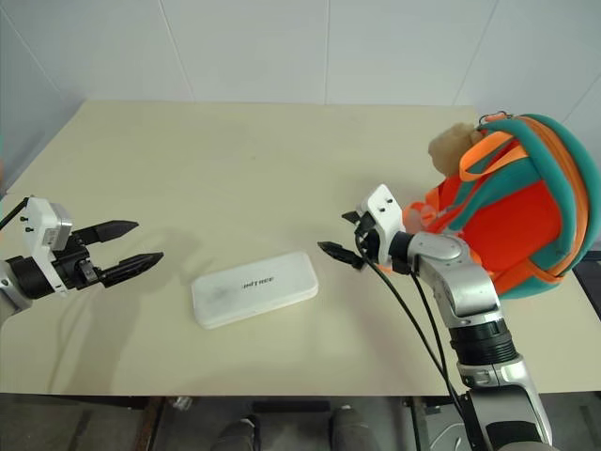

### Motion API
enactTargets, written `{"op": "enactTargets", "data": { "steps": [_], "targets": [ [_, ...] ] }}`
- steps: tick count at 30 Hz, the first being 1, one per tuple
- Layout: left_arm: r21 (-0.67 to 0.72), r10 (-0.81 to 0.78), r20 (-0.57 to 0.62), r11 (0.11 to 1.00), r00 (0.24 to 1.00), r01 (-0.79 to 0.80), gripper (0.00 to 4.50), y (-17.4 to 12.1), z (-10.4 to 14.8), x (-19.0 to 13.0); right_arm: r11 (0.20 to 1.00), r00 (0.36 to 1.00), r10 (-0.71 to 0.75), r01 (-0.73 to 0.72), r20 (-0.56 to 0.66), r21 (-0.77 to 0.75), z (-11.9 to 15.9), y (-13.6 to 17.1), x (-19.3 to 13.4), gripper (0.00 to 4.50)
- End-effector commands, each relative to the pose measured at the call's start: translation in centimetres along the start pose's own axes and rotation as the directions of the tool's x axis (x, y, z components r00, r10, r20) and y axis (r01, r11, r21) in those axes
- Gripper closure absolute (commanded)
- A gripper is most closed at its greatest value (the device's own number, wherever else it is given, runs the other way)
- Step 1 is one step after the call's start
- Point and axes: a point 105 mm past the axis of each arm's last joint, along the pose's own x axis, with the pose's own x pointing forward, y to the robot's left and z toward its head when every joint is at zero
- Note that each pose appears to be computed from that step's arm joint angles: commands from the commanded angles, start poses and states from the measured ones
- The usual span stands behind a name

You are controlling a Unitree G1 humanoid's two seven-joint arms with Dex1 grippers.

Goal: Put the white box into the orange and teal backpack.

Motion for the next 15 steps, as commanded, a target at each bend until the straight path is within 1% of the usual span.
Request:
{"op": "enactTargets", "data": {
  "steps": [1,2,3,4,5,9,13,15],
  "targets": [
    [0.045,0.031,0.043,0.998,0.999,-0.033,0.19,0.1,1.4,-0.6,0.999,1.0,0.019,-0.018,0.023,-0.038,1.0,0.9,0.0,0.0],
    [0.039,0.046,0.053,0.998,0.998,-0.048,0.39,0.1,1.4,-0.5,0.999,1.0,0.031,-0.031,-0.004,-0.036,0.5,1.0,0.1,0.0],
    [0.03,0.046,0.046,0.998,0.998,-0.047,0.59,-0.2,1.2,-0.5,0.999,0.999,0.026,-0.027,-0.022,-0.04,0.3,0.8,0.1,0.41],
    [0.024,0.045,0.04,0.999,0.998,-0.046,0.93,-0.3,1.1,-0.4,0.999,0.999,0.02,-0.022,-0.033,-0.043,0.1,0.7,0.1,0.7],
    [0.009,0.051,0.042,0.999,0.998,-0.052,1.17,-0.3,1.0,-0.4,0.999,1.0,0.007,-0.008,-0.031,-0.041,0.3,0.3,0.1,0.94],
    [-0.006,0.066,0.03,0.998,0.997,-0.066,2.55,-0.1,0.5,-0.6,0.999,1.0,-0.005,0.005,-0.021,-0.041,0.5,0.3,0.4,2.41],
    [-0.055,0.067,-0.018,0.996,0.998,-0.068,3.81,-0.3,-0.7,-0.9,0.998,0.998,-0.029,0.026,-0.055,-0.052,-0.5,-0.1,0.7,3.81],
    [-0.096,0.04,-0.058,0.994,0.998,-0.045,4.45,-0.8,-1.7,-1.1,0.997,0.995,-0.052,0.047,-0.083,-0.062,-1.2,-0.5,1.0,4.5]
  ]
}}
